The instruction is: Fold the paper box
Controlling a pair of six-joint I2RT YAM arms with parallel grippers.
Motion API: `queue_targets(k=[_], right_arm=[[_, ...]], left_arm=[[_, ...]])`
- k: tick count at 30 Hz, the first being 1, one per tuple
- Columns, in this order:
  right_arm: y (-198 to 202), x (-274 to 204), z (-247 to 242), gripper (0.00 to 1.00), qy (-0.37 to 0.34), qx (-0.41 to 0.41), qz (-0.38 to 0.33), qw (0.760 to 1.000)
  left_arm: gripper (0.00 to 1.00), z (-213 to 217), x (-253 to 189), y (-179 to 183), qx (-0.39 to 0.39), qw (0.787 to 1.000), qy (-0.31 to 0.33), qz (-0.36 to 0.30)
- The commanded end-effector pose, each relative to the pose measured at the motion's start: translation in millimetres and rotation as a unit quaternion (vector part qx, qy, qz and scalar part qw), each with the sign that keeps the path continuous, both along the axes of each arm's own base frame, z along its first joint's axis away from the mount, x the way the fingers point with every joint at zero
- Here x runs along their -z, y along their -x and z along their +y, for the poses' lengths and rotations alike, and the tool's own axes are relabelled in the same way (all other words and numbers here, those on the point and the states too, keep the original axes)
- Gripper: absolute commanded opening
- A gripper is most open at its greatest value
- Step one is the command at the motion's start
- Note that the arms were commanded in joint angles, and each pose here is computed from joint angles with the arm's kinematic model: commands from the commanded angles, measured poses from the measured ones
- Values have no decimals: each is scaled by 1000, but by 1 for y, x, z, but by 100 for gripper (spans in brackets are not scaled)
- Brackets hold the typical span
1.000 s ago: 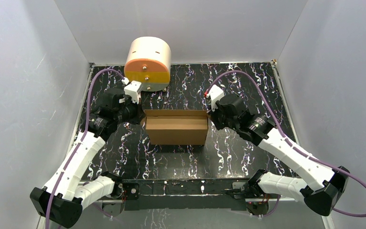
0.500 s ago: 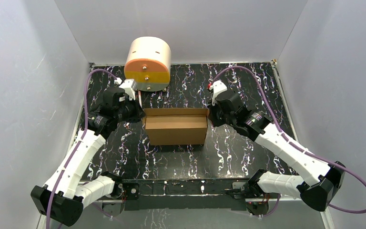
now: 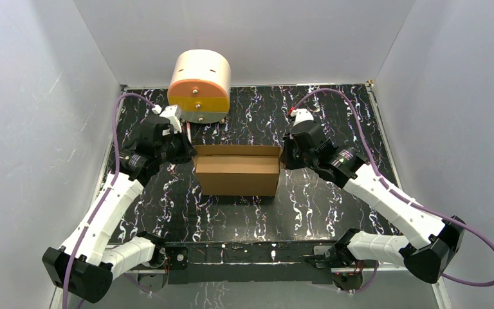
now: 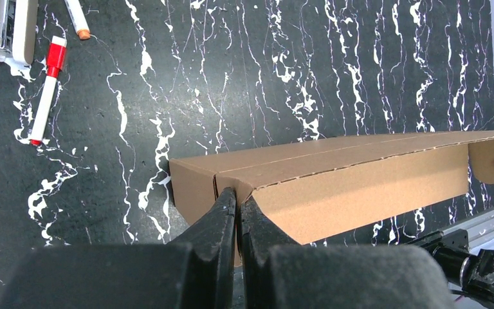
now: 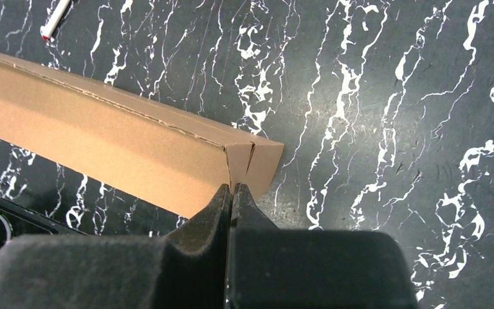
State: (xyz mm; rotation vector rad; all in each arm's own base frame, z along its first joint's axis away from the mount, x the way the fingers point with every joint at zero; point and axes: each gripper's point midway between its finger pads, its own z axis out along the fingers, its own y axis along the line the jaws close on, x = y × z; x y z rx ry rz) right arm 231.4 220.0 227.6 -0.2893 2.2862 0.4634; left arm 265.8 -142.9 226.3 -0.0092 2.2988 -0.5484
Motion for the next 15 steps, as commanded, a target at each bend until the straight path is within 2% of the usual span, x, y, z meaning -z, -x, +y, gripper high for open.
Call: queue_targets(k=[1, 9, 15], right_arm=[[-3, -27, 17, 0, -71, 32, 5, 997], [-7, -22, 17, 0, -82, 56, 10, 995], [-5, -9, 14, 0, -64, 55, 12, 996]], left_arm=[[0, -15, -8, 7, 11, 999, 33, 15], [0, -20, -7, 11, 11, 999, 44, 24], [0, -19, -3, 13, 5, 999, 44, 21]])
